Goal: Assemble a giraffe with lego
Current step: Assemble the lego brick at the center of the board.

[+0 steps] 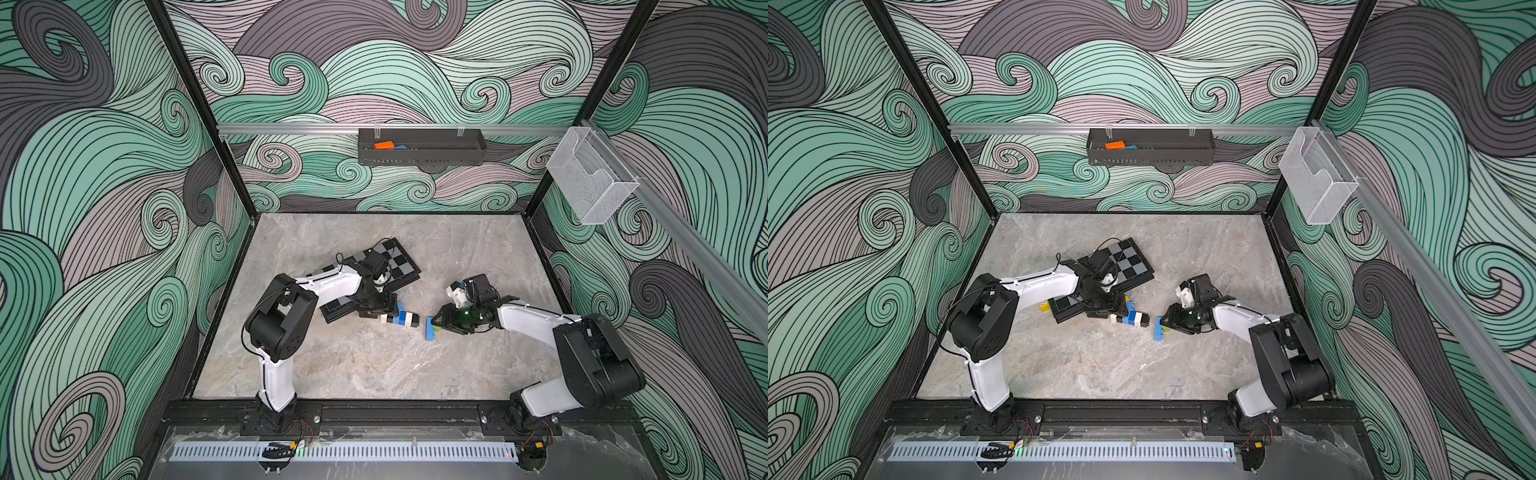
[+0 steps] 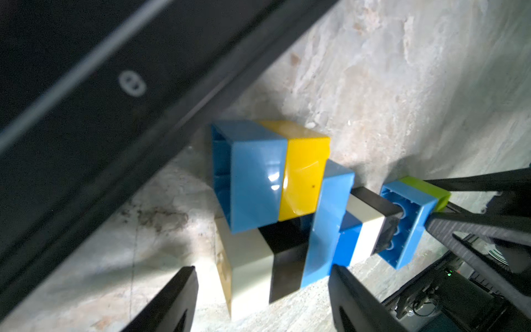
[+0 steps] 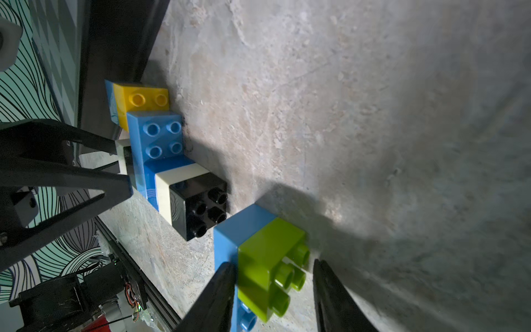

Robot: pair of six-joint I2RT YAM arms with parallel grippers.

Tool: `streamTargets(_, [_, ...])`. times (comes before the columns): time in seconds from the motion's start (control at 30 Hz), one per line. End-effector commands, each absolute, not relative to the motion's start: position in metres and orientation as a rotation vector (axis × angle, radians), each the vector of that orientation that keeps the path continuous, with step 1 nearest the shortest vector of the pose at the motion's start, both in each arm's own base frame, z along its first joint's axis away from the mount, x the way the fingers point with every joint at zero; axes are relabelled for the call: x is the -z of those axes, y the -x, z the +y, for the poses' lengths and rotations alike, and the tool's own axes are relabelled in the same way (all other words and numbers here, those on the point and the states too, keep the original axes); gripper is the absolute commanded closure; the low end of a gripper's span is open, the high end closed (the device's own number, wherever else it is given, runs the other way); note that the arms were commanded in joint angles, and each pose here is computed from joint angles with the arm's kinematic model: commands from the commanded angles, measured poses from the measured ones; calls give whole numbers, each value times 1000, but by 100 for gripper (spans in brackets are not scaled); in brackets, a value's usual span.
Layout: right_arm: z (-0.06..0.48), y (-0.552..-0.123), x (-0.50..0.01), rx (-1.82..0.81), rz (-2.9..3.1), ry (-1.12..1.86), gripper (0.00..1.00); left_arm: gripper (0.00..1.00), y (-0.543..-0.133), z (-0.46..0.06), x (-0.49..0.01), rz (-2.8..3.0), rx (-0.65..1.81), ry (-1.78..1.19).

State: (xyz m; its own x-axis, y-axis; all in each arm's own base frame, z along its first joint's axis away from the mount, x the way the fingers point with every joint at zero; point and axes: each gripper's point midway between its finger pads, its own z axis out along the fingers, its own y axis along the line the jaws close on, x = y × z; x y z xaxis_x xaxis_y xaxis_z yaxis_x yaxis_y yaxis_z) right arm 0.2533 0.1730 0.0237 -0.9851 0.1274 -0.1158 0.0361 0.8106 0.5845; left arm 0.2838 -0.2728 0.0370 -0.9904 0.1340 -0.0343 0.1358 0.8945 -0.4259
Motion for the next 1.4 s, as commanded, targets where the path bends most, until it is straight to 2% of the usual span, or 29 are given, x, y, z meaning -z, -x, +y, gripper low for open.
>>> streamTargets(0.0, [177, -256, -20, -907, 2856, -138, 53, 25, -281, -278, -31, 3073, 691, -223])
streamTargets(0.8, [207, -258, -8, -962, 2876, -98, 54, 27, -264, -286, -22, 3110, 760, -220])
streamTargets(0.93, [215, -259, -10, -974, 2875, -29, 54, 32, -261, -288, -22, 3114, 775, -231])
streamTargets(1.23, [231, -254, -9, -1001, 2890, 100, 55, 33, -253, -291, -18, 3138, 790, -247])
streamTargets(1.37, [240, -251, -10, -998, 2900, 147, 57, 37, -251, -293, -17, 3141, 799, -256])
